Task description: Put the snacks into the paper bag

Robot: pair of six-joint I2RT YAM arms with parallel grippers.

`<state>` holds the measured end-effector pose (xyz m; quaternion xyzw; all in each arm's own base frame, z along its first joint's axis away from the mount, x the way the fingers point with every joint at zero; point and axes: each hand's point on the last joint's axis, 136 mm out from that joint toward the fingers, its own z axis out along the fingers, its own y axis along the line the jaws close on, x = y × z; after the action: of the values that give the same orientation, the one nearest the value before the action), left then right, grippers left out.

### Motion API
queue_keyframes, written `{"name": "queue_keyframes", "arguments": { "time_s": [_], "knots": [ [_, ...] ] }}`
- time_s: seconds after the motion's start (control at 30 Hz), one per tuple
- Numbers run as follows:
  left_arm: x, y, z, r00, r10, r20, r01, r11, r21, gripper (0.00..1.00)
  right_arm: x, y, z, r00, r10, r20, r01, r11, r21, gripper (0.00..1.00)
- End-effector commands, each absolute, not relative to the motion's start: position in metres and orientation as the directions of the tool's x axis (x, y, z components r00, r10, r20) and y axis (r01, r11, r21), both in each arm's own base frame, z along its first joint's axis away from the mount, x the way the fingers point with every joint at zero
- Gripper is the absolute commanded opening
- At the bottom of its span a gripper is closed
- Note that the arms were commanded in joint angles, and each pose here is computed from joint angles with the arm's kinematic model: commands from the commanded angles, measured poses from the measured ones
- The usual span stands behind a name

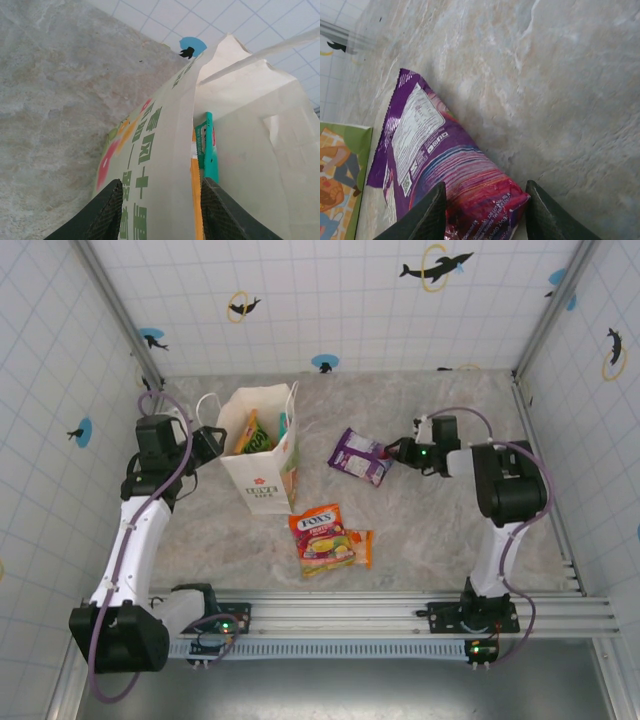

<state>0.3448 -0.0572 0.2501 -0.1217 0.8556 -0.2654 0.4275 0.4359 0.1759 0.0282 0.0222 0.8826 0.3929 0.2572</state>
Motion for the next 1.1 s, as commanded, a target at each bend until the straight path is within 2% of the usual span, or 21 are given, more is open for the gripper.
{"name": "queue_keyframes", "arguments": {
  "time_s": [0.0, 0.17, 0.27, 0.33, 0.63, 0.73, 0.9, 1.07],
  "knots": [
    [0.345, -0.057, 0.255, -0.590, -0.427, -0.685, 0.041, 0.831, -0.554, 0.45, 0.432, 0.188, 0.047, -0.852, 0.241, -0.465, -0.208, 0.658, 0.724, 0.32],
    [0.345, -0.057, 0.261, -0.580, -0.428, -0.693, 0.050, 0.831, -0.554, 0.45, 0.429, 0.192, 0.068, -0.827, 0.256, -0.500, -0.242, 0.641, 0.728, 0.18],
    [0.343, -0.057, 0.267, -0.570, -0.425, -0.704, 0.058, 0.833, -0.550, 0.44, 0.424, 0.191, 0.085, -0.801, 0.250, -0.544, -0.275, 0.654, 0.705, 0.05],
    [0.342, -0.057, 0.271, -0.563, -0.425, -0.709, 0.061, 0.834, -0.548, 0.44, 0.421, 0.190, 0.098, -0.777, 0.239, -0.582, -0.299, 0.674, 0.676, 0.00],
    [0.333, -0.056, 0.277, -0.554, -0.393, -0.734, 0.083, 0.851, -0.518, 0.49, 0.399, 0.188, 0.161, -0.643, 0.076, -0.762, -0.439, 0.778, 0.449, 0.00],
    [0.329, -0.057, 0.303, -0.501, -0.371, -0.782, 0.135, 0.859, -0.494, 0.50, 0.389, 0.185, 0.183, -0.558, 0.003, -0.830, -0.481, 0.814, 0.326, 0.00],
    [0.320, -0.058, 0.320, -0.438, -0.308, -0.844, 0.203, 0.881, -0.427, 0.55, 0.363, 0.187, 0.222, -0.382, -0.157, -0.911, -0.580, 0.808, 0.105, 0.00],
    [0.309, -0.063, 0.329, -0.391, -0.211, -0.896, 0.284, 0.898, -0.336, 0.59, 0.337, 0.185, 0.249, -0.270, -0.251, -0.930, -0.633, 0.774, -0.025, 0.00]
  ]
}}
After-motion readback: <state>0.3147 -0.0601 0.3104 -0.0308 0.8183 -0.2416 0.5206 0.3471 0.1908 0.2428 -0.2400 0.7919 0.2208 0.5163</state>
